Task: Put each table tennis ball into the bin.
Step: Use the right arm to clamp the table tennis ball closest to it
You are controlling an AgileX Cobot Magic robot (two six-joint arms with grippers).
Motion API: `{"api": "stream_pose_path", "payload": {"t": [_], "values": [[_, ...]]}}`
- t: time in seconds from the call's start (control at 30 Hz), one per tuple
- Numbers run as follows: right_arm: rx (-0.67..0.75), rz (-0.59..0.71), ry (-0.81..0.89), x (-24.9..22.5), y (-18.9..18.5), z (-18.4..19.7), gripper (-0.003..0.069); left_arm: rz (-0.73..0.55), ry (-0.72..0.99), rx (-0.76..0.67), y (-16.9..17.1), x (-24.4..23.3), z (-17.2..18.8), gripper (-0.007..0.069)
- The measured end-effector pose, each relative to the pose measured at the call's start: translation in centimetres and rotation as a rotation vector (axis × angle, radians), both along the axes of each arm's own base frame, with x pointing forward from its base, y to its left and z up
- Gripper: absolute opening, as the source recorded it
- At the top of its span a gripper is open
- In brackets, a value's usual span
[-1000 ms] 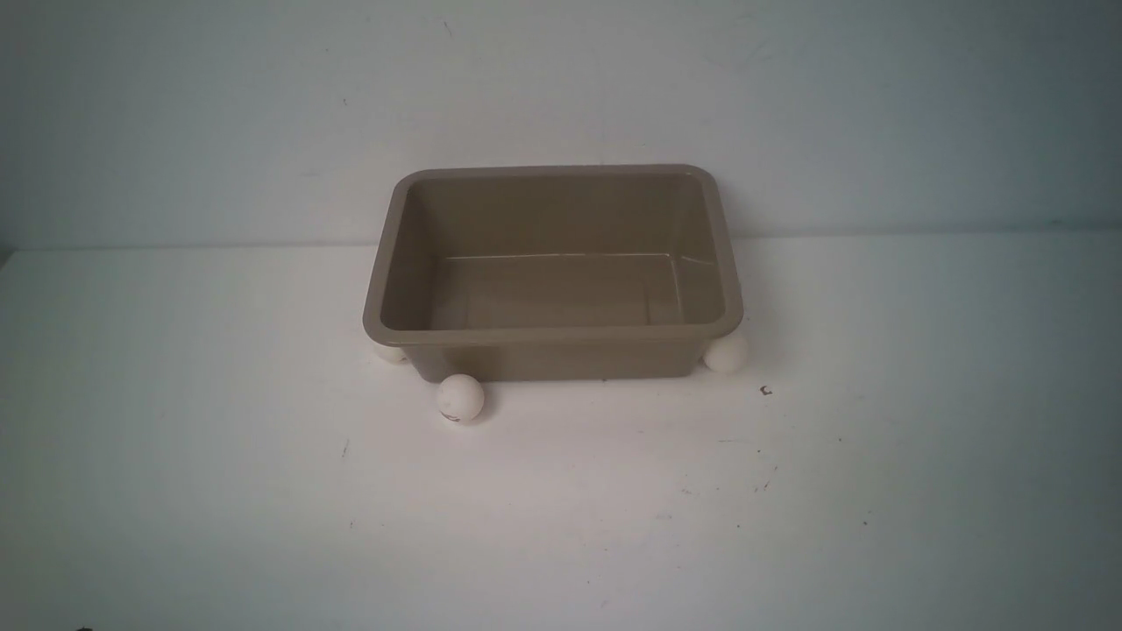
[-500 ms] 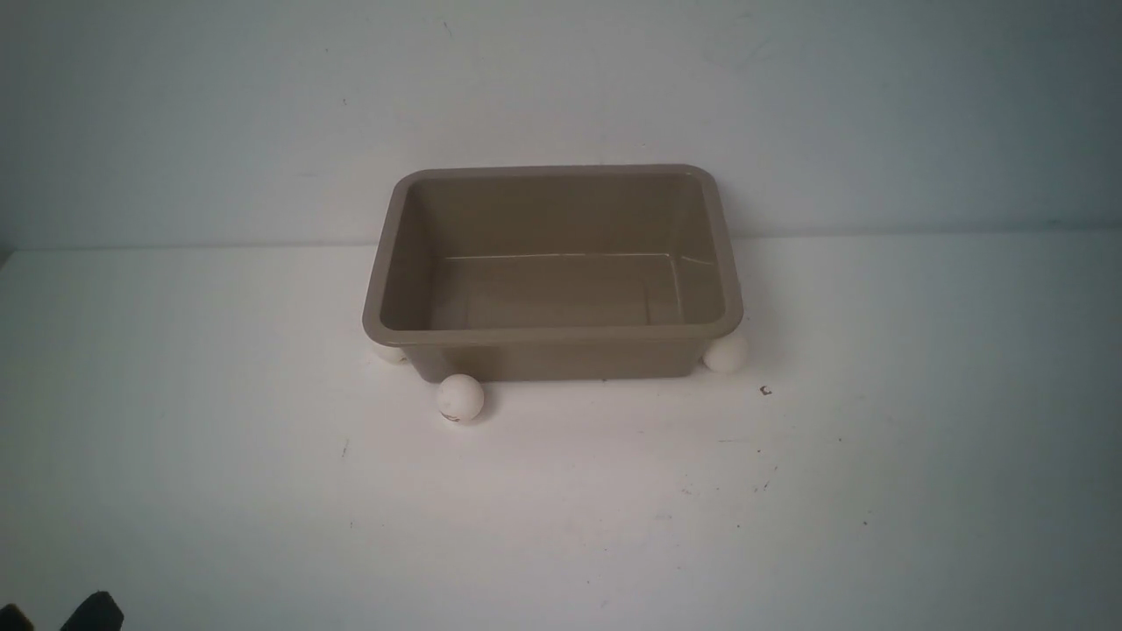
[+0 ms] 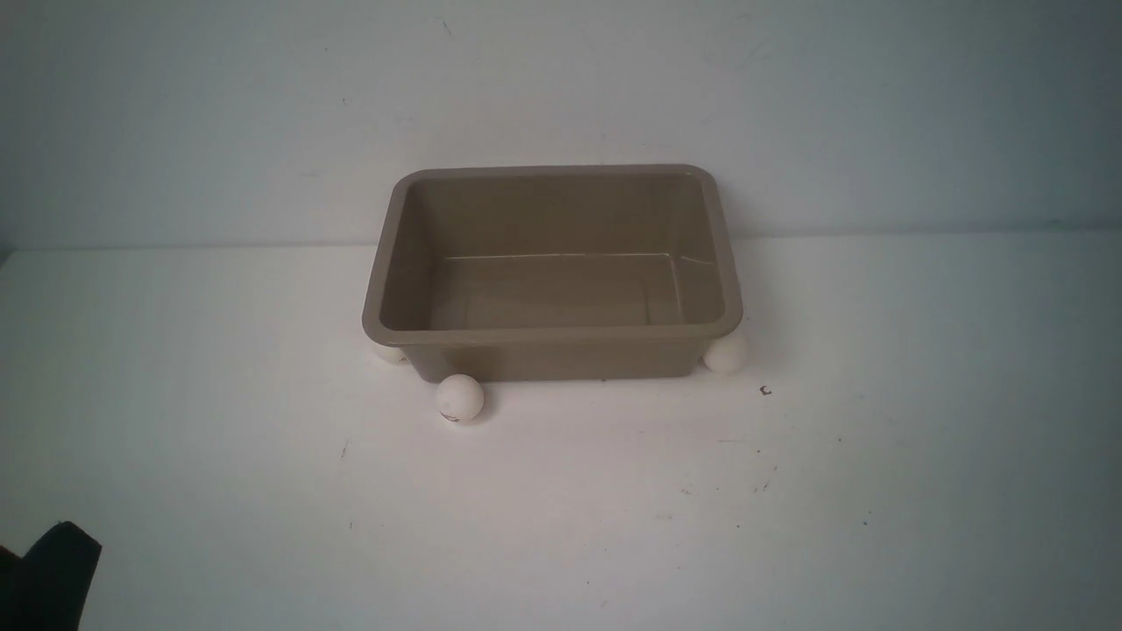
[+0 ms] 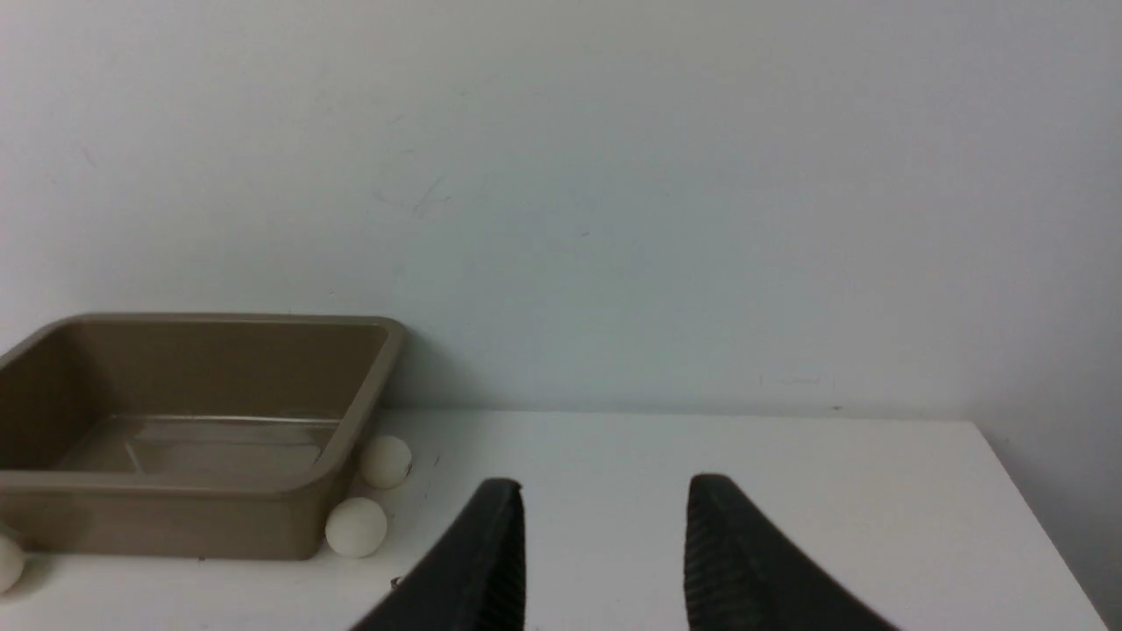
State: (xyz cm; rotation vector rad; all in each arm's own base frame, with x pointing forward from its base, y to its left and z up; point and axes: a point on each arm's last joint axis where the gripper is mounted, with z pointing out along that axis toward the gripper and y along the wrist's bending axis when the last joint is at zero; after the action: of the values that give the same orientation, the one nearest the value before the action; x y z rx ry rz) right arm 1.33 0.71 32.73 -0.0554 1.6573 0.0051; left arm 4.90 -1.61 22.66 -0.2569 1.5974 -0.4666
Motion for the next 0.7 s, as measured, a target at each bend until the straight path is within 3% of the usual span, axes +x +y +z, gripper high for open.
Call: {"api": "stream_pose_path", "payload": {"t": [0.2, 0.37, 0.57, 0.7], "values": [[-0.062, 0.105, -0.023, -0.1, 0.9, 0.2, 0.0243, -0.124, -0.007, 0.203, -1.1, -0.8, 3.7, 0.0426], [-0.069, 0.148, -0.027, -0.1, 1.3, 0.2, 0.0243, -0.171, 0.055, 0.343, -1.2, -0.1, 4.8, 0.0426], [-0.063, 0.172, -0.008, 0.0, 1.5, 0.1, 0.0243, -0.239, 0.172, 0.434, -1.3, 1.3, 6.6, 0.0426], [-0.063, 0.188, 0.070, 1.7, 1.5, -0.1, 0.0243, -0.273, 0.298, 0.569, -0.8, 2.7, 8.0, 0.0426]]}}
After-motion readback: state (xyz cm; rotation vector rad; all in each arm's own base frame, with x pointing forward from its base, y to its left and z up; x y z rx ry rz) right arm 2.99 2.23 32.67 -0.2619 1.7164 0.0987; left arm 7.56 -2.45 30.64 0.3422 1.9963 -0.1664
